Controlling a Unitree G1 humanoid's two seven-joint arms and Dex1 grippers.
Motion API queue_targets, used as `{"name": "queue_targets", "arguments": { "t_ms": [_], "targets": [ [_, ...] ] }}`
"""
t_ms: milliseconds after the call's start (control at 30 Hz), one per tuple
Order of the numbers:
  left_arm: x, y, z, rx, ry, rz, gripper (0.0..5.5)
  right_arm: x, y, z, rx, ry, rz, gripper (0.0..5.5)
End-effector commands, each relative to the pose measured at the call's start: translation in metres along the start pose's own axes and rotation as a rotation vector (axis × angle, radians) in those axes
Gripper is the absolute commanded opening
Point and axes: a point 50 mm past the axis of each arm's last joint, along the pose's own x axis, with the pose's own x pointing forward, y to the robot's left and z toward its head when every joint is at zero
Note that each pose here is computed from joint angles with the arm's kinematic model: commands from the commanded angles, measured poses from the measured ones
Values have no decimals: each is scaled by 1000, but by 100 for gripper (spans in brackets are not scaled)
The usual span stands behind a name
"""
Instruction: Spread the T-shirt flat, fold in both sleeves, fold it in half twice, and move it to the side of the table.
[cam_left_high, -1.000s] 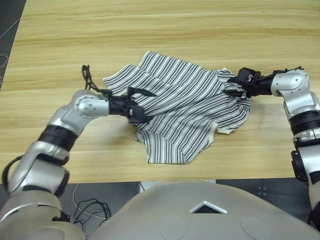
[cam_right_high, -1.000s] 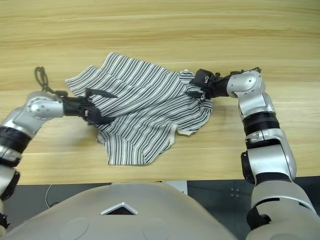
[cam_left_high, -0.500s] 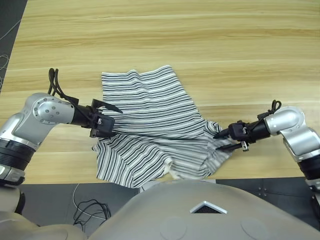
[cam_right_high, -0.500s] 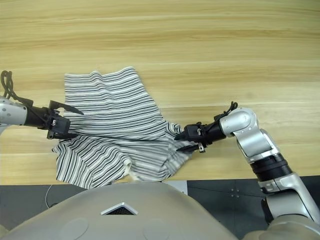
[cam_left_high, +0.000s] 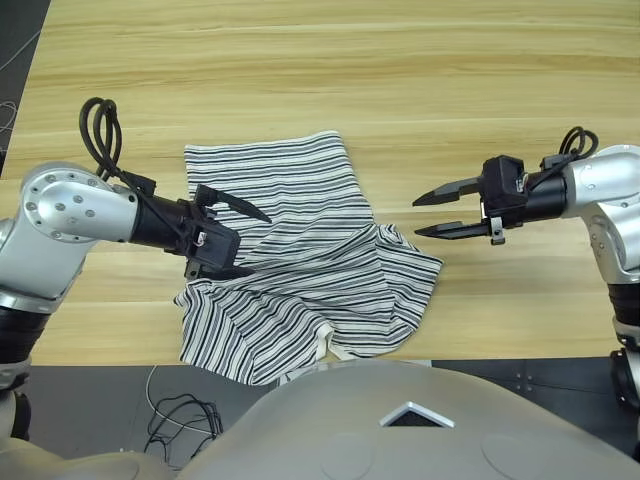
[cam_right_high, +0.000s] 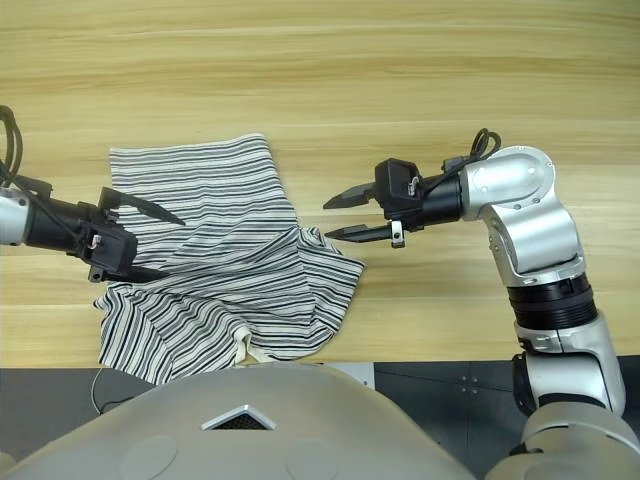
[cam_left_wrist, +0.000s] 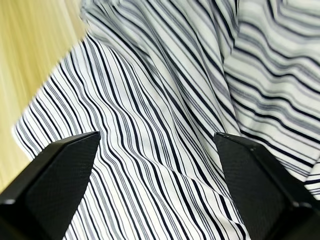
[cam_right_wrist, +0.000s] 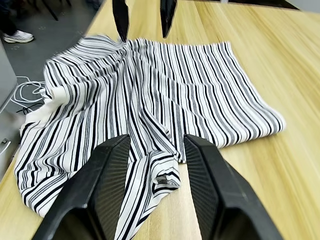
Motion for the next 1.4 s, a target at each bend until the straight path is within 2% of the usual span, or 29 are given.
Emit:
{"name": "queue_targets", "arguments": {
  "t_ms": [33,167,300,400,500,567,667,767,933,1133,1267,1400],
  "targets": [
    [-12,9,0,33,24,45,422,32,-23,-4,-27,18,-58,195],
    [-9,13,-6,30,-3,82,422,93,-56,-22,8,51,-139,195],
    [9,9,-18,16,-13,57,422,149,-62,-50,78,138,-142,195],
    [17,8,-22,15,-28,46,422,161,-57,-78,115,282,-178,195],
    [22,7,-24,15,-38,44,422,138,-64,-103,138,450,-330,195],
    [23,6,-25,12,-42,48,422,110,-77,-112,149,527,-476,195],
    [25,3,-27,6,-47,54,422,67,-93,-115,171,584,-647,195],
    [25,2,-28,4,-54,58,422,43,-100,-115,183,596,-722,195],
    [25,-4,-29,-11,-66,82,422,46,-106,-107,159,571,-736,195],
    [29,-5,-26,-27,-111,159,422,64,-122,-75,9,408,-806,195],
    [20,4,-26,-79,-146,259,422,52,-142,-44,-181,359,-911,195],
    [5,-6,-50,-172,-54,334,422,41,-148,-35,-236,366,-924,195]
  ]
}}
